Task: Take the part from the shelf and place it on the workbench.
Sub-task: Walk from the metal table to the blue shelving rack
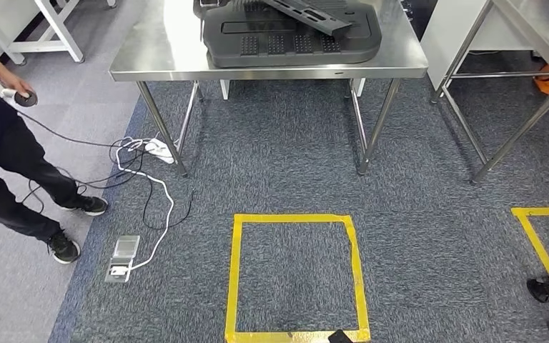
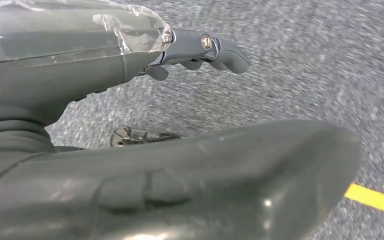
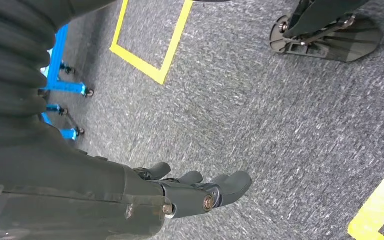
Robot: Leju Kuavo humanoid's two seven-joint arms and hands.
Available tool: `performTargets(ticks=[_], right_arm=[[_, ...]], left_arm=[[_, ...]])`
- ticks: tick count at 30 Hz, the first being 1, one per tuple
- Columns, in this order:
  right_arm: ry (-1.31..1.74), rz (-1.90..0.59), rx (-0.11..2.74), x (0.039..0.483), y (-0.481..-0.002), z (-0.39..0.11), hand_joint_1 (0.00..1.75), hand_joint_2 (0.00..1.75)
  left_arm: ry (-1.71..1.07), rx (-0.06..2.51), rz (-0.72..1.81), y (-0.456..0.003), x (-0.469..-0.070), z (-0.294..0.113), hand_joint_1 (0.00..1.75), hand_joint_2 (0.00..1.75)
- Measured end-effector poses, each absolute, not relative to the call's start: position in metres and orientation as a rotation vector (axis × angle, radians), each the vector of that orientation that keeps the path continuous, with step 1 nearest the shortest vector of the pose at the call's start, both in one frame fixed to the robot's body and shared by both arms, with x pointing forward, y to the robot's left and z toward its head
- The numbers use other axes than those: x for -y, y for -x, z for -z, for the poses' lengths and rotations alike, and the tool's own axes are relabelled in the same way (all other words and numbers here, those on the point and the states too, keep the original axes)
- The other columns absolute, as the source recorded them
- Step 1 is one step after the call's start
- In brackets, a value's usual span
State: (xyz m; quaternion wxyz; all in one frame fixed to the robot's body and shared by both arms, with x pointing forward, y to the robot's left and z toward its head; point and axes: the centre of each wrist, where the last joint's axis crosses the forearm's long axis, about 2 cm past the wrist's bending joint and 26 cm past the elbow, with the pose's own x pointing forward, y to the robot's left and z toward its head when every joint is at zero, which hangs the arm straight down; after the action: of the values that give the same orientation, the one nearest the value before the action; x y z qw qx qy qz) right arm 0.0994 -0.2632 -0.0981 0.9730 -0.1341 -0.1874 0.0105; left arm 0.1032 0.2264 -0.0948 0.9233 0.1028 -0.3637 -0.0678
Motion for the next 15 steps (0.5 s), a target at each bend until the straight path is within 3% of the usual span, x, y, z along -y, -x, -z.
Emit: performTargets(ticks=[15], right_arm=[[0.274, -0.026, 0.364, 0.2622, -0.0959, 0.0988, 0.00, 1.75]], left_arm=[[-0.208, 0.759, 0.139, -0.1060, -0.2254, 0.0940, 0.00, 0.00]])
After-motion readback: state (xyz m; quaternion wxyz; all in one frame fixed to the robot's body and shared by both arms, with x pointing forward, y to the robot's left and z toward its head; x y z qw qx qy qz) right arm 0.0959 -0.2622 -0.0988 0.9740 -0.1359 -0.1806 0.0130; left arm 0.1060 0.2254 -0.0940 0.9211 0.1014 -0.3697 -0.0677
